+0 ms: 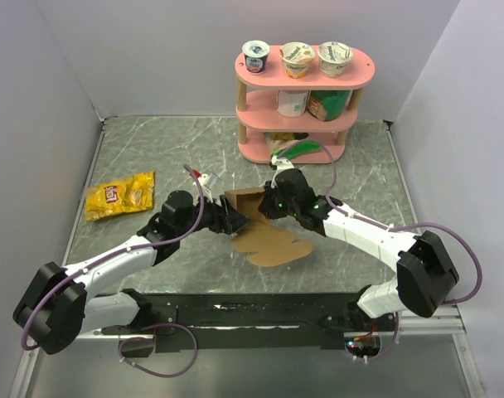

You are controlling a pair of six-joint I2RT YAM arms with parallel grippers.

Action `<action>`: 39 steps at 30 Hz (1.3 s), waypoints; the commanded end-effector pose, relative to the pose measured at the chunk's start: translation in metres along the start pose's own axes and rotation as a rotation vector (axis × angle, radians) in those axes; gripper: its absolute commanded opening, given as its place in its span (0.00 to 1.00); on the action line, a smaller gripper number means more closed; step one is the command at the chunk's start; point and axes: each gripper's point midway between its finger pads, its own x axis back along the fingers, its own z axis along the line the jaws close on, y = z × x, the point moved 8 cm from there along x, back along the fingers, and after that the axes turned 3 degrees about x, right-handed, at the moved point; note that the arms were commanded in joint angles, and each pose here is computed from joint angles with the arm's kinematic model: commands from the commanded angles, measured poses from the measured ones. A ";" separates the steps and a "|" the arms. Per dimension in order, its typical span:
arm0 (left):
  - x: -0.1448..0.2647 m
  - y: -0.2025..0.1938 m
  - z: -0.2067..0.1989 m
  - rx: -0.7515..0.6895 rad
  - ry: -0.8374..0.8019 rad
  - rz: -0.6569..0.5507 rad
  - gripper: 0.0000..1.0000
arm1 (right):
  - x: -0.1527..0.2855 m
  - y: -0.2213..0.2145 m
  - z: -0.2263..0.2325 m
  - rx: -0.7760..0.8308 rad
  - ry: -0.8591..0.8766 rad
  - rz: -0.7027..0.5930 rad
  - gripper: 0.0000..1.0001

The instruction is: Fold the paper box

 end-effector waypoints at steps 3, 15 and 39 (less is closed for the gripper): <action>0.004 0.013 -0.013 -0.055 -0.034 -0.068 0.77 | 0.011 0.013 0.005 0.102 -0.059 -0.181 0.00; 0.006 0.014 -0.013 -0.078 -0.035 -0.083 0.74 | 0.021 0.003 0.006 0.268 -0.050 -0.253 0.00; -0.008 0.009 0.011 0.074 0.202 -0.075 0.54 | 0.040 -0.007 0.007 0.193 -0.011 -0.170 1.00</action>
